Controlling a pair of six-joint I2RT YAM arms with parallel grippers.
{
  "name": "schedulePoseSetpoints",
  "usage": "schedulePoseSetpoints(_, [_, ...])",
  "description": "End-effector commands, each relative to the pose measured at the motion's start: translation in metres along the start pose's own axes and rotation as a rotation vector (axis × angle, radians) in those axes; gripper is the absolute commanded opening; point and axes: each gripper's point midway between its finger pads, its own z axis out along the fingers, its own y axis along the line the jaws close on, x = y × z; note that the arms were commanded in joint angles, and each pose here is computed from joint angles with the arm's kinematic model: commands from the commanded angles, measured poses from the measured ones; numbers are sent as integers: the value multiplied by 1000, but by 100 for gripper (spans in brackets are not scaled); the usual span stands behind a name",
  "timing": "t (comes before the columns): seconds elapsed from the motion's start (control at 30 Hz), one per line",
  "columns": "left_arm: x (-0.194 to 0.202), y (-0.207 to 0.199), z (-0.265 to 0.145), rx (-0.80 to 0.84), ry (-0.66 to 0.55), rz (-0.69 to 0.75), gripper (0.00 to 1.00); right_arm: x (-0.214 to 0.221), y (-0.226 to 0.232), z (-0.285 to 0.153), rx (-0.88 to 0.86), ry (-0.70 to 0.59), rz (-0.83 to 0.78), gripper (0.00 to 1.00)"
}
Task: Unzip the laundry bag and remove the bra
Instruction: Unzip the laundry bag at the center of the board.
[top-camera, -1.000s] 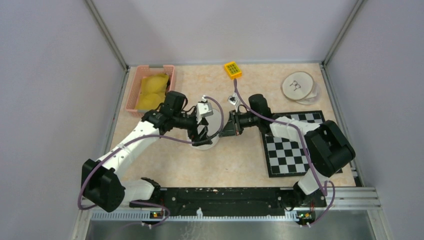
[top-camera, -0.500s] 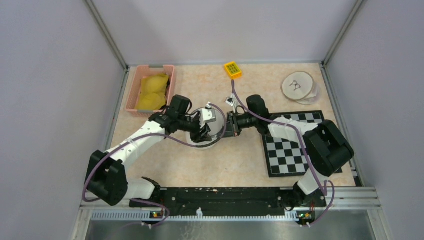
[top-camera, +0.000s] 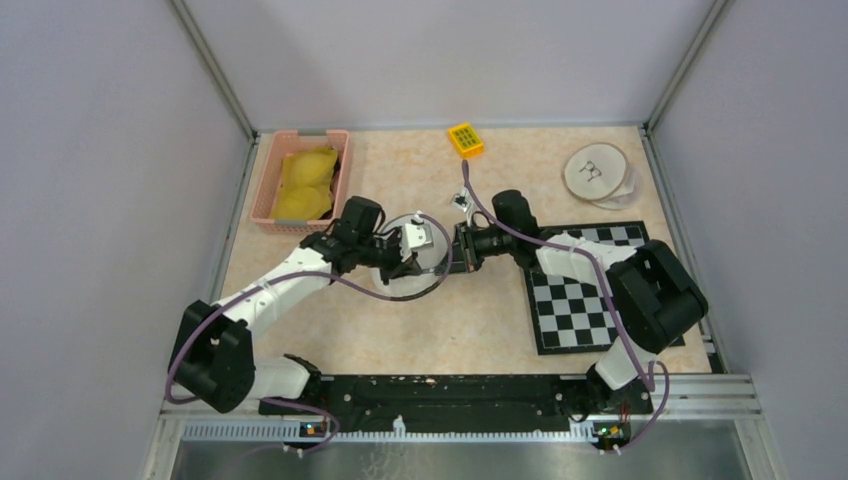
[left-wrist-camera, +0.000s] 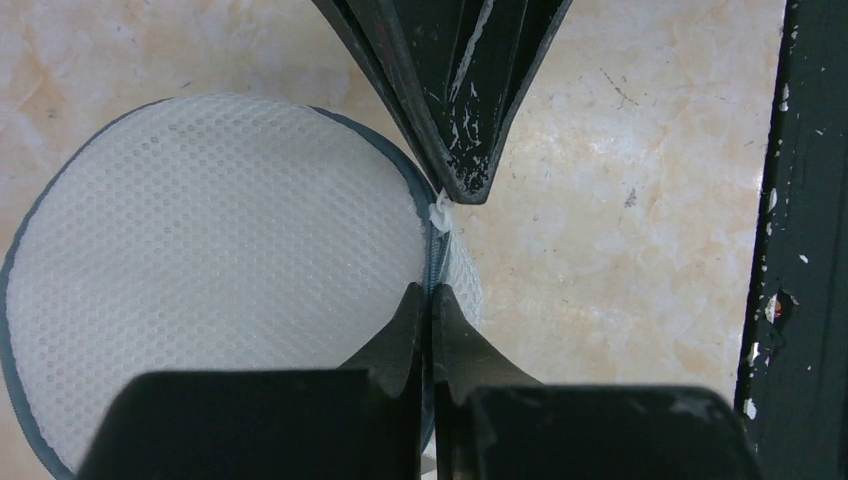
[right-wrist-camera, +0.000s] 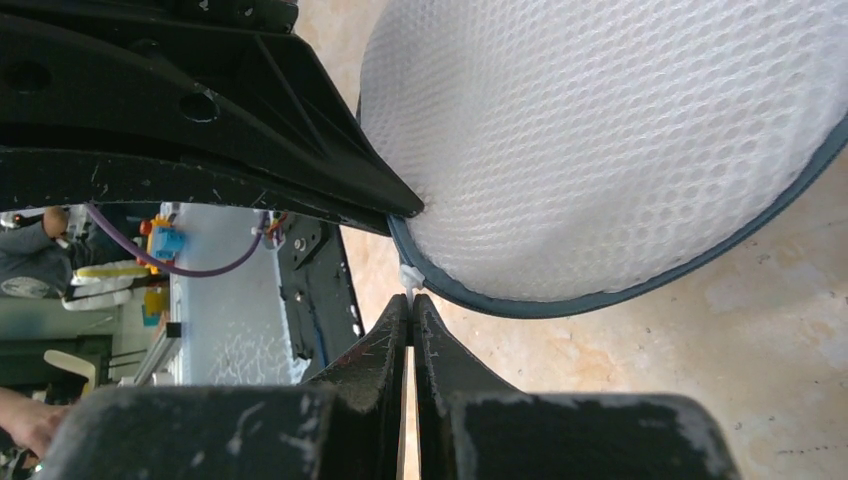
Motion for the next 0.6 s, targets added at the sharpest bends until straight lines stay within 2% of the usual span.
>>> schedulePoseSetpoints(0.0, [4, 7, -13, -70, -1, 43, 0, -23, 4, -12, 22, -70, -72, 0])
schedulePoseSetpoints(0.3, [10, 6, -17, -74, 14, 85, 0, -31, -20, -33, 120, -124, -66, 0])
schedulePoseSetpoints(0.57, [0, 15, -18, -82, -43, 156, 0, -38, -18, -48, 129, -165, -69, 0])
